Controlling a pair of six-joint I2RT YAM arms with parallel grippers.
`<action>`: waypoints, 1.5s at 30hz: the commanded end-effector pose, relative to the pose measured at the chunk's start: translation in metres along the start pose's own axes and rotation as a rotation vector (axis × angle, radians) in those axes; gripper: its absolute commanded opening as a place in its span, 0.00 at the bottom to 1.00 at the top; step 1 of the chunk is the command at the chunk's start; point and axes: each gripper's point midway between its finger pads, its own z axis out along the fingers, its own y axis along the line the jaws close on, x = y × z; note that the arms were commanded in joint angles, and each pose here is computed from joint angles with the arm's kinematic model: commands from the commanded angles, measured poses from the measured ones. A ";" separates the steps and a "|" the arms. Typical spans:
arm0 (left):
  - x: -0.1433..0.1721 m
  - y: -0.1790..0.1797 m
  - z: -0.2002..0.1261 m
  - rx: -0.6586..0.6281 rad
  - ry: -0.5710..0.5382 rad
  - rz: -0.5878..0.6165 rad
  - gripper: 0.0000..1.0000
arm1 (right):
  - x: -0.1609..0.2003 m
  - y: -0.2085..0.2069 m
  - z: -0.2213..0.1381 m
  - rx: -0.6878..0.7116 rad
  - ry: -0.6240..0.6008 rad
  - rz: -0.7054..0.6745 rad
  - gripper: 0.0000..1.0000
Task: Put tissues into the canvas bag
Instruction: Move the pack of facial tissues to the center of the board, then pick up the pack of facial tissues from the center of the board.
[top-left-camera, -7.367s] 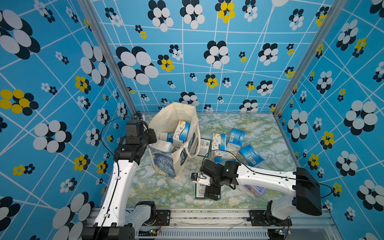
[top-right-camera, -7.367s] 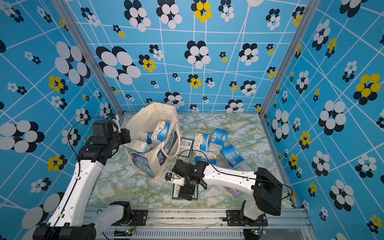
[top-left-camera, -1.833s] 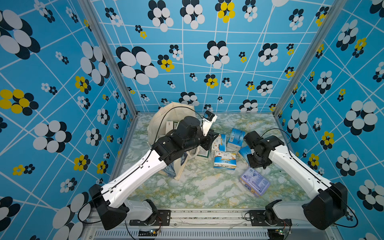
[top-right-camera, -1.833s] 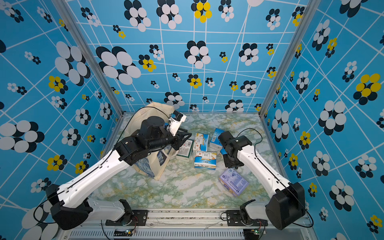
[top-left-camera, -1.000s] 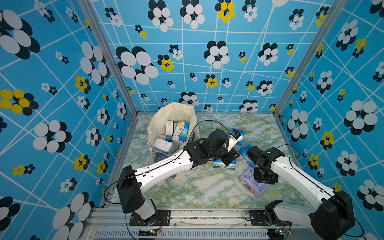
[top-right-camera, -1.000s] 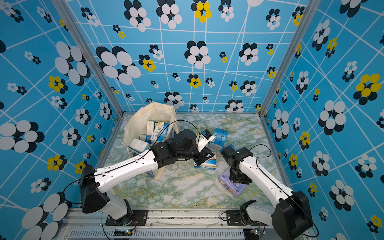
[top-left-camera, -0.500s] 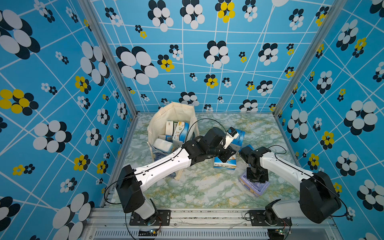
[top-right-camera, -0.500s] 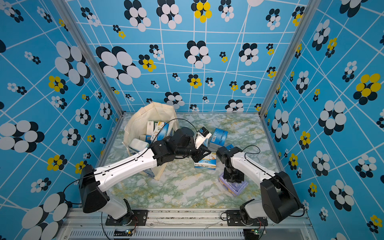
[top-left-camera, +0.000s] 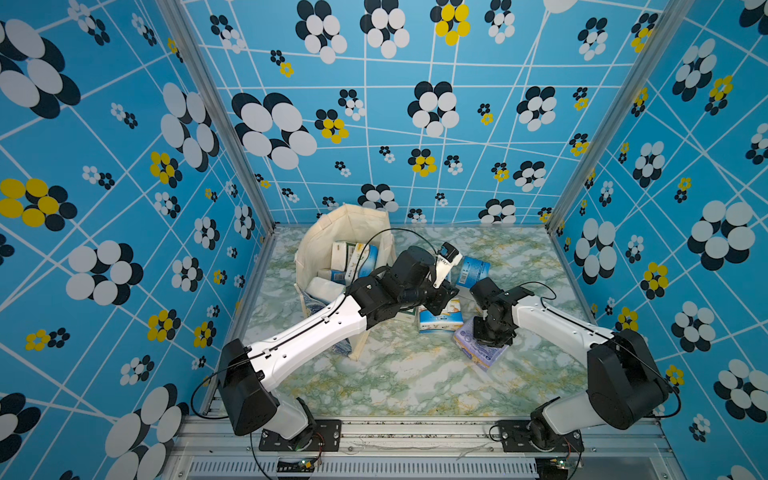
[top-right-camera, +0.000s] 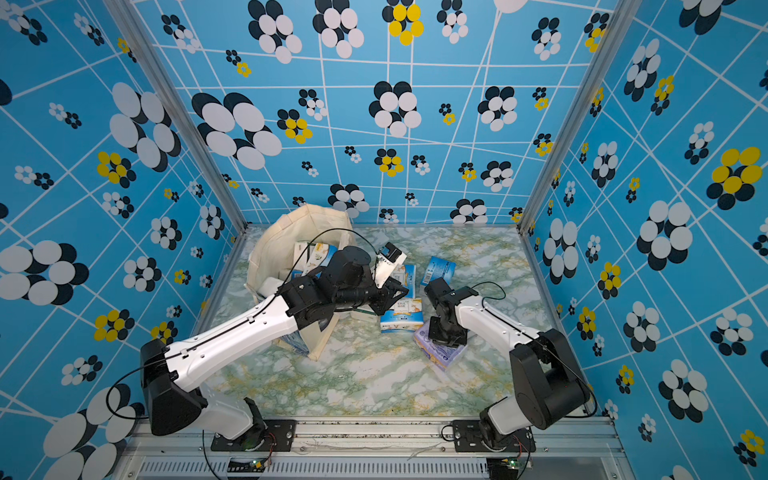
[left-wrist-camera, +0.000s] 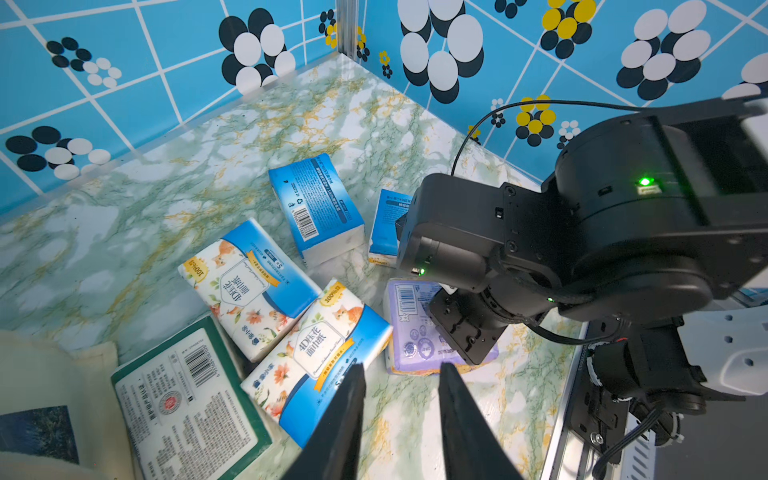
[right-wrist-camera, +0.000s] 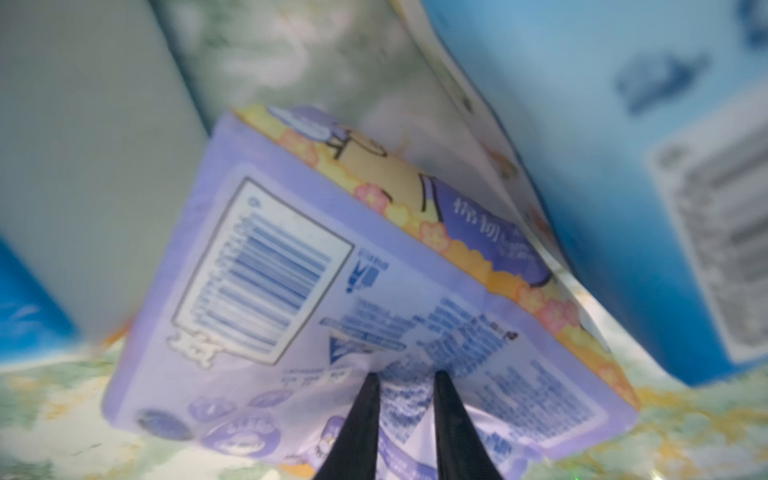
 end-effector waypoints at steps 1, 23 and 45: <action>0.006 0.007 0.000 -0.022 0.023 -0.003 0.33 | -0.043 0.052 0.007 -0.193 -0.126 -0.035 0.26; -0.023 0.043 -0.051 -0.211 -0.060 0.041 0.51 | -0.061 0.059 -0.069 -0.209 -0.281 -0.378 0.99; 0.060 0.209 -0.268 -0.843 -0.163 -0.452 0.96 | -0.088 0.123 -0.072 -0.415 -0.482 -0.662 0.99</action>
